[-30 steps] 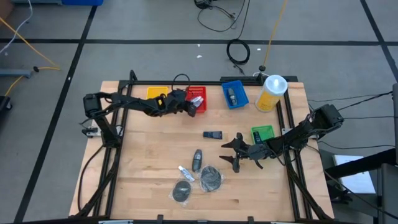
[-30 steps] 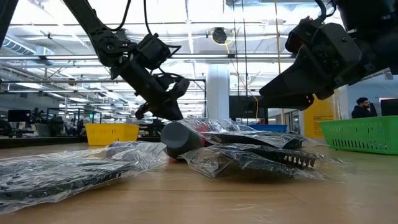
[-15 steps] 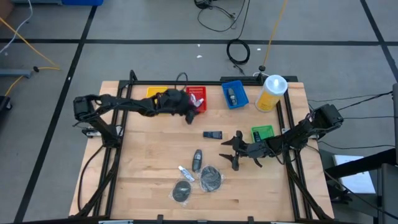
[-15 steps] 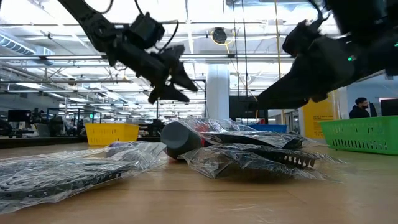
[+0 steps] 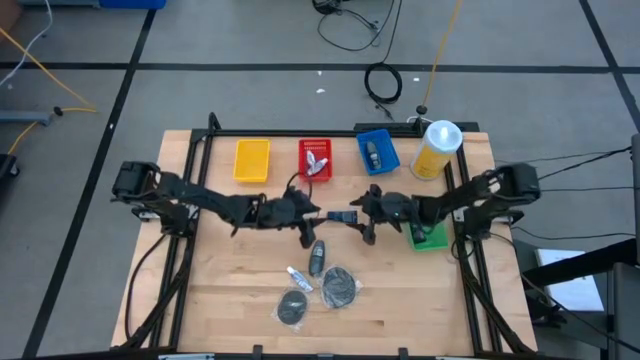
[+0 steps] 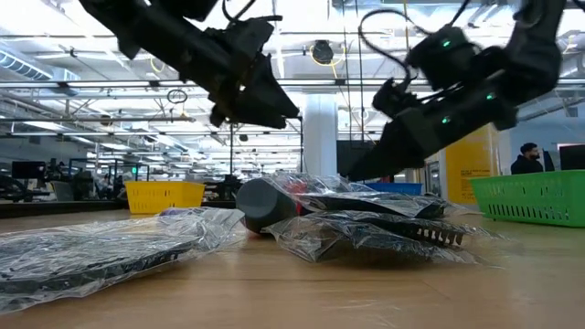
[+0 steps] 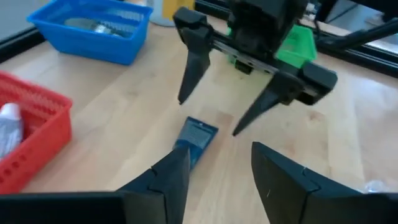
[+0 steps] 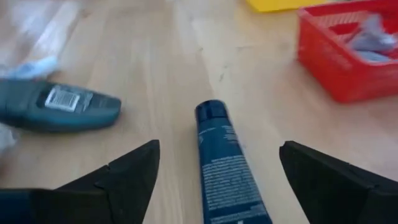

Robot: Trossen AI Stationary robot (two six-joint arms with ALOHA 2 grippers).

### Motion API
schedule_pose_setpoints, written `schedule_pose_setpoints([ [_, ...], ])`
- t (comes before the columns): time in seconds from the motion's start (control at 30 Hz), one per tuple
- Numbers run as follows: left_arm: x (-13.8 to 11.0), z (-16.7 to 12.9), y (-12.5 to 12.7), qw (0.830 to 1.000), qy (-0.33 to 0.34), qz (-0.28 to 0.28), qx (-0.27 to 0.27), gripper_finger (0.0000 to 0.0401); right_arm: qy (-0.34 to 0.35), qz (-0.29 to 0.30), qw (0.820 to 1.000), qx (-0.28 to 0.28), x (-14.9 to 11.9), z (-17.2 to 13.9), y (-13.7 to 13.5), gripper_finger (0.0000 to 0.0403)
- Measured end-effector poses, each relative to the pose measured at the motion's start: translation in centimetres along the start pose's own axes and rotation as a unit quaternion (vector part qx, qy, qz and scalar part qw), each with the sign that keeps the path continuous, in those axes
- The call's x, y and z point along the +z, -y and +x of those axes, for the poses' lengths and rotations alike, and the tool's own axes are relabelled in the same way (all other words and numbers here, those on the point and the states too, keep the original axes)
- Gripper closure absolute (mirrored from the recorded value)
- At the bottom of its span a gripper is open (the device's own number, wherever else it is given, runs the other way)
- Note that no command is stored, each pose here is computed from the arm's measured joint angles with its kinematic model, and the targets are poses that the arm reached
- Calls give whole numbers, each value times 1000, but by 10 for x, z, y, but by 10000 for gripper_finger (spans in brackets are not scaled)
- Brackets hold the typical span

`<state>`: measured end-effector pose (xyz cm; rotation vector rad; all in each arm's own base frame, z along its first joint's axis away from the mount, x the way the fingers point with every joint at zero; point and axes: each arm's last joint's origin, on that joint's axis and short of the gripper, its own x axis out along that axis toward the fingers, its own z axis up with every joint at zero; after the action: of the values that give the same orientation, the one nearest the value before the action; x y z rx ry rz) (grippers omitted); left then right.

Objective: Pick & Place Travel size toiletries
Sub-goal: Put the blue shave cream into the green bin

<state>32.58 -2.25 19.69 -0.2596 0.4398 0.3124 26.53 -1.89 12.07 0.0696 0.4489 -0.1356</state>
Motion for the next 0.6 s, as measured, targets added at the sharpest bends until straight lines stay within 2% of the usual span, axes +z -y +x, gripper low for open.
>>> schedule_pose_setpoints([
  [0.17,-17,-4,1,999,8,-23,22,244,-32,-39,998,25,-7,29,9,74],
  [0.37,-36,-7,-10,998,30,-54,19,244,-49,-45,997,30,-12,57,17,85],
  [0.47,-40,-8,-12,997,43,-59,14,245,-48,-44,997,44,-13,64,21,102],
  [0.6,-41,-8,-12,997,44,-55,12,245,-56,-36,997,39,-17,66,22,146],
])
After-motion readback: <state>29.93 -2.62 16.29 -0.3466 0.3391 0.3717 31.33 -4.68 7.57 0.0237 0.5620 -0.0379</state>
